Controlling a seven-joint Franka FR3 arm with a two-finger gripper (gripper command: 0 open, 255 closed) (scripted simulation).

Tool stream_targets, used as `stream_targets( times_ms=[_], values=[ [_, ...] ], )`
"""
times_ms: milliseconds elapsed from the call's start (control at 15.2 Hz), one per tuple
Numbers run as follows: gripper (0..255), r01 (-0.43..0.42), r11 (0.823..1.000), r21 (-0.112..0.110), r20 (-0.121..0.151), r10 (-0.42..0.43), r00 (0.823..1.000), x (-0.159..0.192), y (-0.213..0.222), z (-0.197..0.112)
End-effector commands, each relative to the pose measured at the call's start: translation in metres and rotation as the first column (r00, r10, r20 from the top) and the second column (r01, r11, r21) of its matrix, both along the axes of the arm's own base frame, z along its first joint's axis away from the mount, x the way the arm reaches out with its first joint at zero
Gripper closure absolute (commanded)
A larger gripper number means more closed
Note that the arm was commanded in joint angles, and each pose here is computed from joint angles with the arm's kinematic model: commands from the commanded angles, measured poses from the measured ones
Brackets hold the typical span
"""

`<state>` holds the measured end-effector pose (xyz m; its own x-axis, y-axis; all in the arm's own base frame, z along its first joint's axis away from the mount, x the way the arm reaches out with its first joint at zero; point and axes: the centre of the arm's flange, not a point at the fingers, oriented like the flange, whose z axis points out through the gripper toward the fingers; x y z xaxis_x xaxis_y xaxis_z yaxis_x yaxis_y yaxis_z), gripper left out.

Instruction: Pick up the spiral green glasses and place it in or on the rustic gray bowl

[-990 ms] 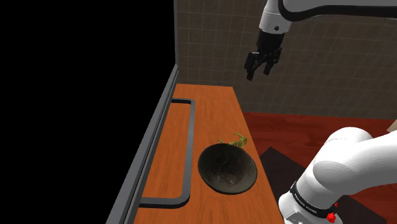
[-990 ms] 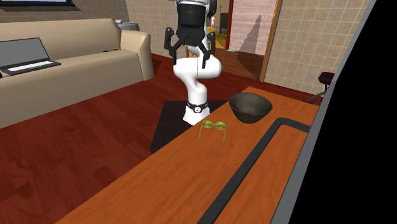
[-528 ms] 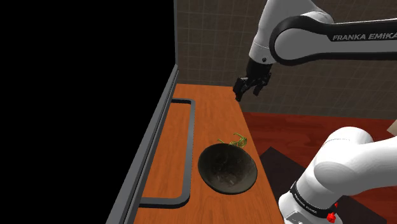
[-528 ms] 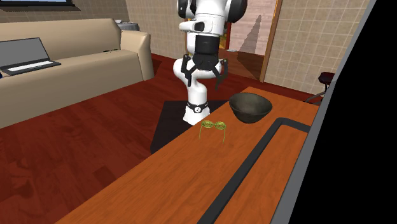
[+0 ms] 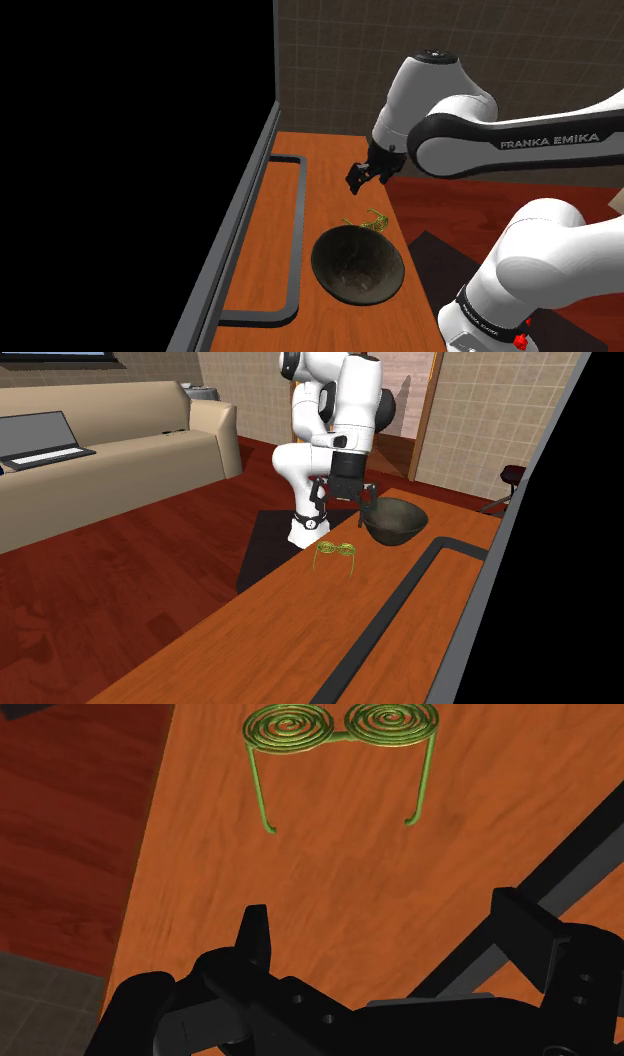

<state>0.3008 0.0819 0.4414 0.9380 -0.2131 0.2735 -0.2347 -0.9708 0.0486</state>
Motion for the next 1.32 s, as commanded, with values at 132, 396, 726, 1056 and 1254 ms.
stream_targets(
  times_ms=[132,396,726,1056,1254],
  values=[
    [0,0.021,1.0,-0.001,0.053,-0.021,0.998,-0.001,0.028,-0.051],
    [0,0.033,0.999,-0.001,0.082,-0.033,0.996,0.002,0.043,-0.084],
    [0,0.033,0.999,-0.001,0.082,-0.033,0.996,0.011,0.04,-0.108],
    [0,0.033,0.999,-0.001,0.082,-0.033,0.996,0.014,0.039,-0.116],
    [0,0.033,0.999,-0.001,0.082,-0.033,0.996,0.014,0.039,-0.116]
  ],
)
